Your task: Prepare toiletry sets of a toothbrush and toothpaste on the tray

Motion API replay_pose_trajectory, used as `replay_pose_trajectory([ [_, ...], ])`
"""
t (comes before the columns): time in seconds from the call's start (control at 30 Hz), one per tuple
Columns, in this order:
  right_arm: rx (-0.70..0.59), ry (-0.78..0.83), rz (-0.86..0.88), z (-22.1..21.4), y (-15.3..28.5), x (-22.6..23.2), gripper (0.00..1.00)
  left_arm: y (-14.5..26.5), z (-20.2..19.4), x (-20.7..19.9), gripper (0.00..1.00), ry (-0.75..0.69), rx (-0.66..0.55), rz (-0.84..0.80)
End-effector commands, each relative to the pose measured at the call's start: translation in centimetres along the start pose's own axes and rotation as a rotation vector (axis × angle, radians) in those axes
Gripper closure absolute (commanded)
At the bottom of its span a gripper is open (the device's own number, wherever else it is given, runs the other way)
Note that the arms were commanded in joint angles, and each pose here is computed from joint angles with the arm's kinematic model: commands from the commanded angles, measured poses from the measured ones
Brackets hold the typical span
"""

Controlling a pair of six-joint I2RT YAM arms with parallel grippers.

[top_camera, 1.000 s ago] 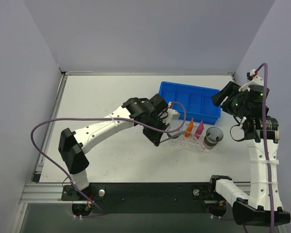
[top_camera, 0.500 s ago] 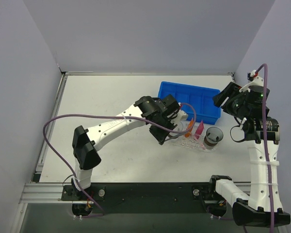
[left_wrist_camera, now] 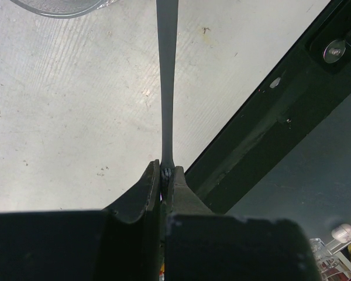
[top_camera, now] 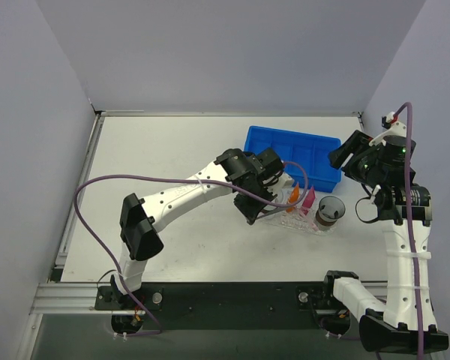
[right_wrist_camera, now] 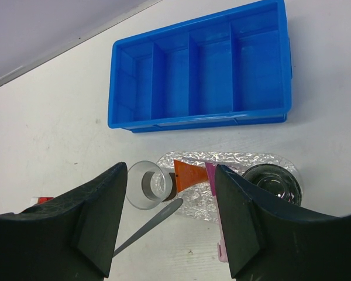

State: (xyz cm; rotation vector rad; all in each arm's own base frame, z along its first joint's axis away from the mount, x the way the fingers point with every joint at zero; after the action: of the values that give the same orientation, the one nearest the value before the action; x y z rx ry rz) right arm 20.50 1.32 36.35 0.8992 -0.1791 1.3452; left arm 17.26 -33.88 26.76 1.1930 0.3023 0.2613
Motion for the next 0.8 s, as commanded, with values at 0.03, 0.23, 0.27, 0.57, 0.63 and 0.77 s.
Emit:
replay_pose_trajectory([
  [0.03, -0.027, 0.010, 0.004, 0.0, 0.3, 0.0, 0.43, 0.6, 0.7, -0.4, 1.00, -0.002, -0.016, -0.009],
  [0.23, -0.011, 0.011, 0.013, -0.4, 0.3, 0.1, 0.43, 0.0, 1.2, -0.6, 1.00, 0.001, -0.009, -0.026],
  [0.27, -0.012, 0.014, 0.015, -0.4, 0.3, 0.2, 0.43, -0.3, 1.2, -0.6, 1.00, 0.003, -0.003, -0.027],
  [0.57, 0.001, 0.020, 0.012, -0.9, 0.1, 0.1, 0.43, -0.7, 1.5, -0.8, 1.00, 0.010, 0.009, -0.032],
  [0.63, 0.002, 0.022, 0.013, -0.9, 0.1, 0.1, 0.43, -0.7, 1.6, -0.8, 1.00, 0.013, 0.008, -0.030],
  [0.77, 0.004, 0.025, 0.007, -1.0, 0.0, 0.0, 0.42, -1.0, 1.7, -0.7, 1.00, 0.015, 0.013, -0.030],
])
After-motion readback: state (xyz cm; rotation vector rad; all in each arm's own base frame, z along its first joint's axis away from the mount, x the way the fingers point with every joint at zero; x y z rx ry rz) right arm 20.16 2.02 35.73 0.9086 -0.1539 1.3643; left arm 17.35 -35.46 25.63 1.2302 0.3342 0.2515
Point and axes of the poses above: each gripper's point midway between its finger pads, its own y axis back along the fingers, its own x axis along the line the jaws close on, z = x × y, the point moved 9 cm from there along y, back along the fingers, and after that the axes turned 15 degrees about -y, right-handed, at the moved point
